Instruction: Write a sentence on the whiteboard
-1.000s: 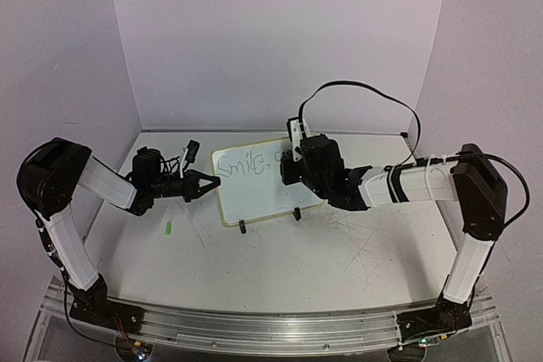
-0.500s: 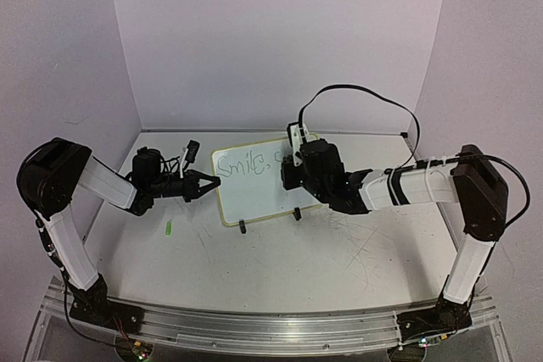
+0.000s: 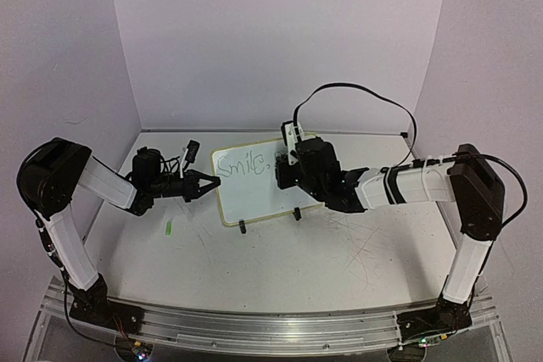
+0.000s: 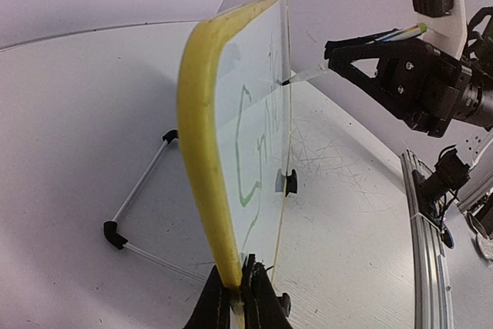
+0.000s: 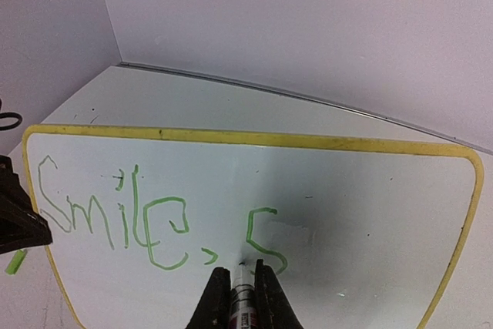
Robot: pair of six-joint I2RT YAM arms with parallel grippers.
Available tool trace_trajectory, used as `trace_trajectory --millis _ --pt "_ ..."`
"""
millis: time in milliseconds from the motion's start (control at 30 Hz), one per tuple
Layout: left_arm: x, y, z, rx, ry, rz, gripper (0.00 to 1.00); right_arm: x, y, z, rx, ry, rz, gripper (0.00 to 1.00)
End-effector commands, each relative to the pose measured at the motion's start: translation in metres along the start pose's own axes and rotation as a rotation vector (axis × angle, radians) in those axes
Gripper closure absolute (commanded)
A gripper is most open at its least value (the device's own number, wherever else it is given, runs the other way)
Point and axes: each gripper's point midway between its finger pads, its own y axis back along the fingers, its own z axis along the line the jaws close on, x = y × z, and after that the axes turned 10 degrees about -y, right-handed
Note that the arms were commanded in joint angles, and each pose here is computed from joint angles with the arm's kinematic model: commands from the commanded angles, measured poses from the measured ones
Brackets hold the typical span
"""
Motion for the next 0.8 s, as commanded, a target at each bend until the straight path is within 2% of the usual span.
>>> trace_trajectory --millis 0,133,767 --pt "0.024 0.001 0.017 -0.09 -0.039 0.078 1.0 -0.042 0.029 0.001 -0.028 -0.055 -0.09 1.0" --pt "0.025 0.001 0.018 -0.09 -0.037 0.079 1.0 -0.054 0.044 -0.007 -0.042 -0.058 -0.111 1.0" --pt "0.025 0.001 0.018 -0.089 -0.038 0.078 1.0 -0.044 0.009 -0.009 -0.032 0.015 -0.085 1.0"
